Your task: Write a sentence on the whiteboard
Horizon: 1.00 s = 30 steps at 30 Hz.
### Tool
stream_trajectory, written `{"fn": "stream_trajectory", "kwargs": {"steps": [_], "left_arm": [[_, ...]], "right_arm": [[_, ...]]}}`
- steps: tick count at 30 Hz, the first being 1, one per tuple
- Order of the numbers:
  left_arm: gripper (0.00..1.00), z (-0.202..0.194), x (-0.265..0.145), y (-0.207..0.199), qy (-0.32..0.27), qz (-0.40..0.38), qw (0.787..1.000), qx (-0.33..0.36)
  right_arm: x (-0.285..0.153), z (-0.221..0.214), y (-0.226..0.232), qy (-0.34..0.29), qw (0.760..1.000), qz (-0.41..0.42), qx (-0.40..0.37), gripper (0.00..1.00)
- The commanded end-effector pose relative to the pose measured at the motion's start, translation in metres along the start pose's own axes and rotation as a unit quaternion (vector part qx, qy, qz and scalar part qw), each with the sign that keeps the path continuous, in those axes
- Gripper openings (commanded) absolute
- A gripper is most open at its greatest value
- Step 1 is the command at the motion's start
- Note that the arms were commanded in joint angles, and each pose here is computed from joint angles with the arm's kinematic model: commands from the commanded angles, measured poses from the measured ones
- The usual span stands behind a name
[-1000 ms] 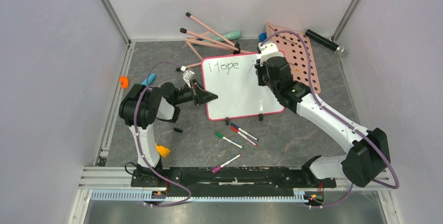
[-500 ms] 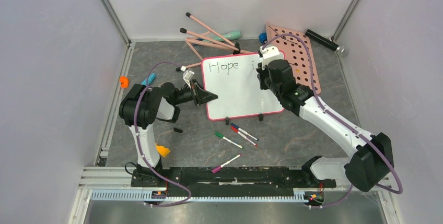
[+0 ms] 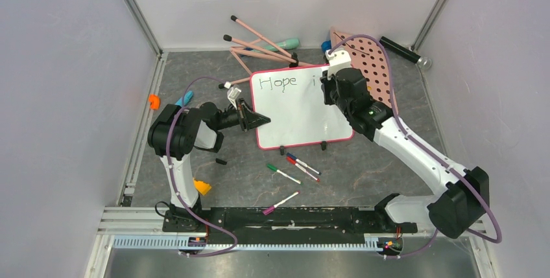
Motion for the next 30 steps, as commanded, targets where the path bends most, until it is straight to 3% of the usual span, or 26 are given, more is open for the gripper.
{"fn": "stream_trajectory", "kwargs": {"steps": [1,23,30], "left_arm": [[0.02,0.01,0.004,0.002,-0.014,-0.013,0.997,0.077],[0.02,0.011,0.005,0.003,-0.015,-0.013,0.997,0.076],[0.02,0.01,0.005,0.002,-0.015,-0.013,0.997,0.076]], "right_arm": [[0.003,0.018,-0.003,-0.022,1.0,-0.018,-0.003,0.0],[0.013,-0.022,-0.007,0.023,1.0,-0.017,-0.002,0.0],[0.015,-0.009,-0.007,0.01,1.0,-0.027,-0.004,0.0]]}}
Point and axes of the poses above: each gripper's point midway between its finger pads, its own x axis out along the fingers, its own y axis along the line the jaws close on, z = x × y, the point moved 7 cm from there along -x, back along the fingers, and after that the axes turned 7 degrees about x, right-handed, at the moved point
